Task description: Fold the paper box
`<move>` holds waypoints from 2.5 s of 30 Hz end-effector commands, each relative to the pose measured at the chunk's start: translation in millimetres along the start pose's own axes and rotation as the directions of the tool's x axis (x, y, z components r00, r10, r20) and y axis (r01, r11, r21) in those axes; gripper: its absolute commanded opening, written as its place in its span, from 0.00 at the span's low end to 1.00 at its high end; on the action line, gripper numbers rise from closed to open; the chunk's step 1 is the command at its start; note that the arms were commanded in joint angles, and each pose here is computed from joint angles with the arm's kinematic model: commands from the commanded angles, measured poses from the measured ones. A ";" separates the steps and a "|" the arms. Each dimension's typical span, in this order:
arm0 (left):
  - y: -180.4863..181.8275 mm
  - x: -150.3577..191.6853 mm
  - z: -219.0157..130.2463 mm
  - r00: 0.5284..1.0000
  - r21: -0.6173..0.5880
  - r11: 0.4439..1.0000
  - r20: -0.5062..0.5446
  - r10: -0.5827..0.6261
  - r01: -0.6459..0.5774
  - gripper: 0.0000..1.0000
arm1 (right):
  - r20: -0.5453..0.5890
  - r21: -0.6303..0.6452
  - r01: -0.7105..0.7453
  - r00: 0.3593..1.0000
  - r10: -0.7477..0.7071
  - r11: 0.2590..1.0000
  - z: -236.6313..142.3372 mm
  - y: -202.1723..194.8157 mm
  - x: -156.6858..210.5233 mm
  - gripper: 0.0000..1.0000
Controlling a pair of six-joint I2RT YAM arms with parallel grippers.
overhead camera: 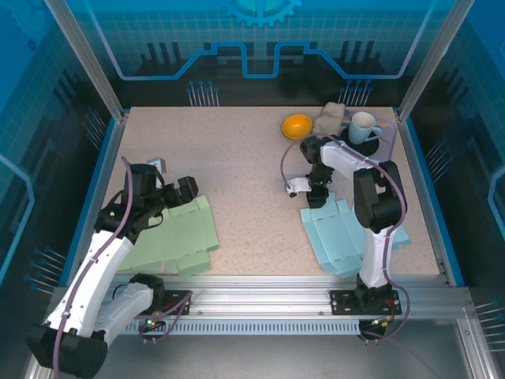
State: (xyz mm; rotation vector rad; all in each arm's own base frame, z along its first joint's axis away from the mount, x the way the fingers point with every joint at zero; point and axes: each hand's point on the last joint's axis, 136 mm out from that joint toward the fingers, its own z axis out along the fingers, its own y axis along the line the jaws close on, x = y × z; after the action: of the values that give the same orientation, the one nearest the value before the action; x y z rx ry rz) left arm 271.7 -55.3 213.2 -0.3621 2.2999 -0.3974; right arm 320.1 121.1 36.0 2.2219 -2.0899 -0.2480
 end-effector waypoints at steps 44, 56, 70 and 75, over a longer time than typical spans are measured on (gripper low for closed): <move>-137.1 -44.5 -22.9 0.984 0.508 0.849 -0.010 0.176 -0.147 0.99 | 0.968 0.048 -0.884 0.156 0.197 0.465 -336.9 2.4 -33.2 0.00; -137.4 -35.4 23.8 0.968 0.484 0.859 -0.086 0.235 -0.165 0.98 | 0.982 -0.020 -0.714 0.118 0.148 0.700 -326.8 53.0 -68.6 0.00; -142.5 -44.1 15.4 0.931 0.504 0.793 0.066 0.358 -0.341 0.74 | 0.969 -0.035 -0.600 0.175 0.174 0.799 -313.5 73.3 -82.2 0.00; -147.9 -40.0 -5.1 0.920 0.556 0.736 0.177 0.349 -0.386 0.54 | 0.968 -0.043 -0.591 0.176 0.181 0.805 -310.4 70.5 -82.0 0.00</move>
State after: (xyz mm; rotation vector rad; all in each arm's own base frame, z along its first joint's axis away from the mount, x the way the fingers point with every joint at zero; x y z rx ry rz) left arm 324.1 -167.0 280.9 0.3108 2.1115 -0.8049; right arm 301.0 183.0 355.7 1.4895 -3.4964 -1.6358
